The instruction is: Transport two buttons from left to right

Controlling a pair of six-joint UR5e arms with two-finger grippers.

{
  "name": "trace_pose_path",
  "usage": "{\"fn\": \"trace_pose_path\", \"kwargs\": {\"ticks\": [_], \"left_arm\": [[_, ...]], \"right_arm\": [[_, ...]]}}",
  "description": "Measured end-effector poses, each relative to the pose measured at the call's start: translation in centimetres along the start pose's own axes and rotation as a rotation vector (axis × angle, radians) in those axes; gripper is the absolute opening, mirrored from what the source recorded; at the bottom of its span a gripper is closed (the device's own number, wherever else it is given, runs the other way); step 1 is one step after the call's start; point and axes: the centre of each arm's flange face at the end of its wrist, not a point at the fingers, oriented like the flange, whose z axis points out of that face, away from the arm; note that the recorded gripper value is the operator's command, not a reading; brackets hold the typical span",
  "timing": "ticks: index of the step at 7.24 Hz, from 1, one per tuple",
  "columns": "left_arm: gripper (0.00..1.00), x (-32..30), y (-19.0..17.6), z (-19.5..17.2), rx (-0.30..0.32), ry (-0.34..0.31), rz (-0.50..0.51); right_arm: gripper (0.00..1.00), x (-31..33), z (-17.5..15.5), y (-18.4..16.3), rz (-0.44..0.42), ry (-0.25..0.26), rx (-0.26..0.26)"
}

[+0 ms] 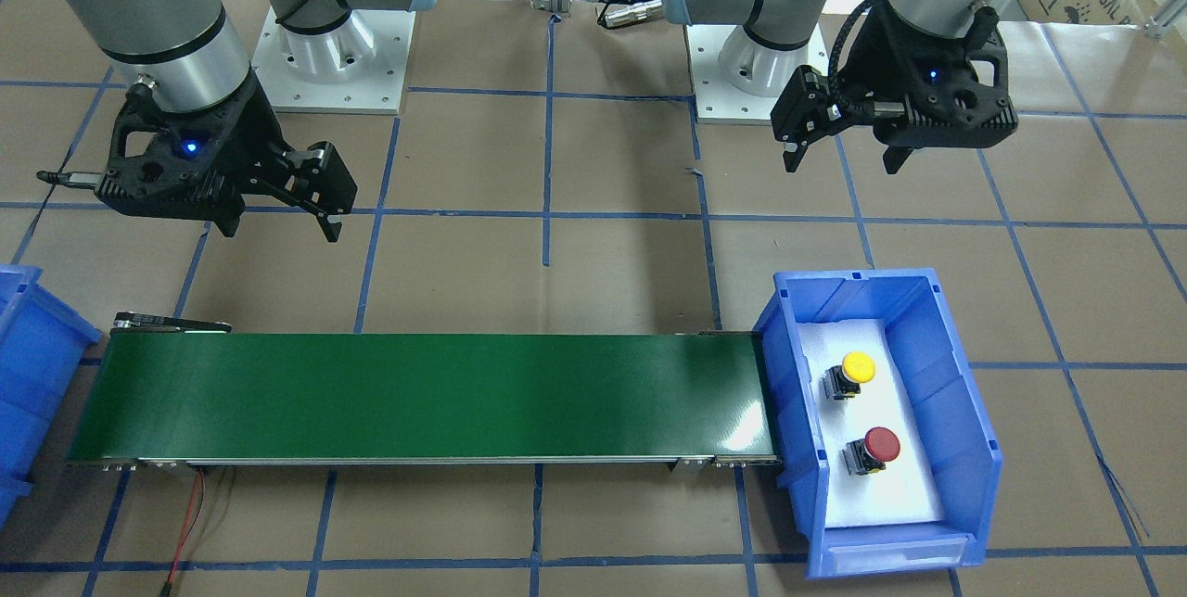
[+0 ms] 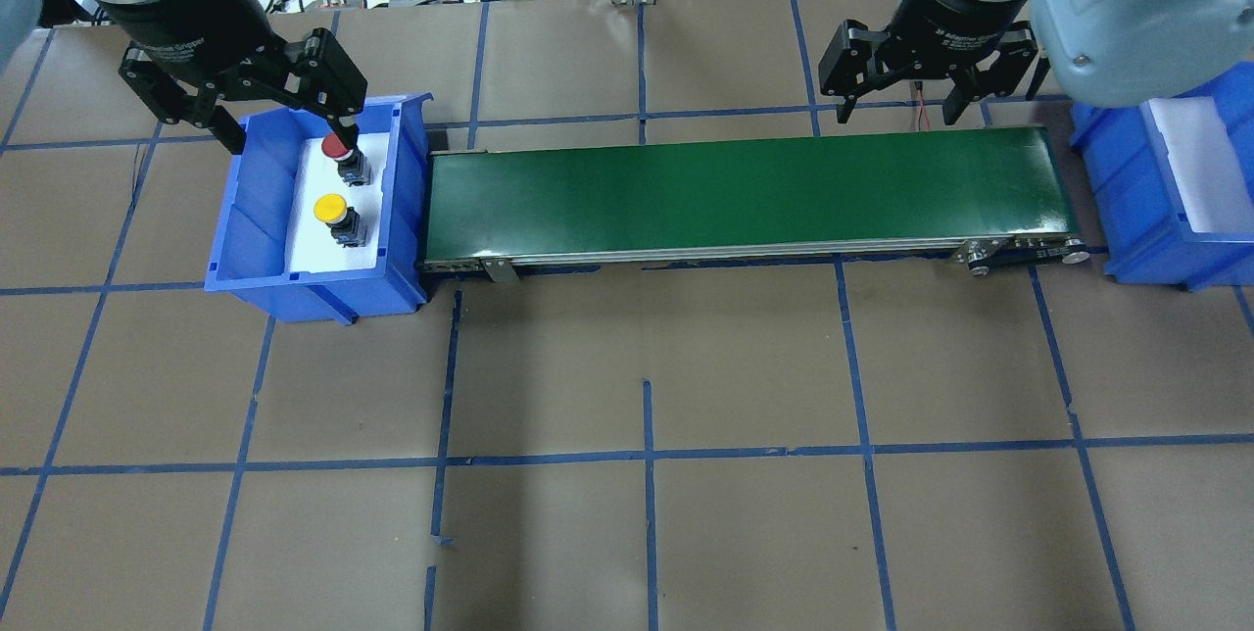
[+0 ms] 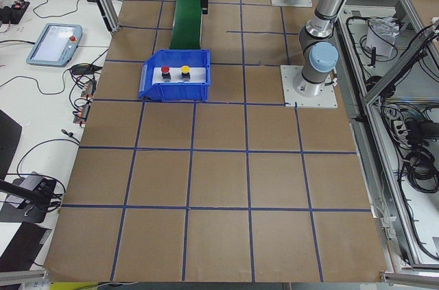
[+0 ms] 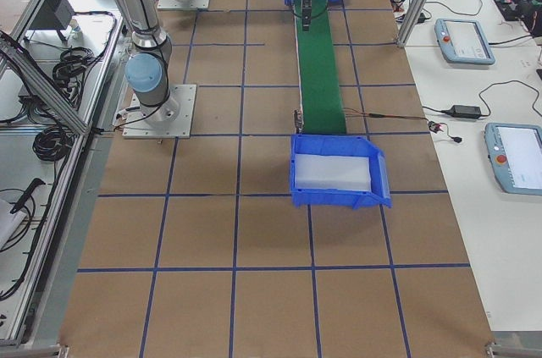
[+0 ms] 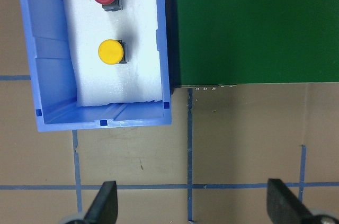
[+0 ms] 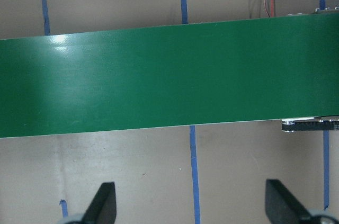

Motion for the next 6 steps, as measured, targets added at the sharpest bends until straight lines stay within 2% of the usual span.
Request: {"fn": "trace_pose_path", "kwargs": {"ticks": [4,6], "left_arm": [[1.0,0.0,-0.03,0.17,-0.001,0.0,0.0],[1.0,-0.25,-0.19,-0.12,0.002,-0.002,-0.002]], "right_arm": [[1.0,0.22,0.2,0.13,0.004,0.001,-0.009],[1.0,0.19,-0.24,-0.08,0.006,-0.001,0.003]]}}
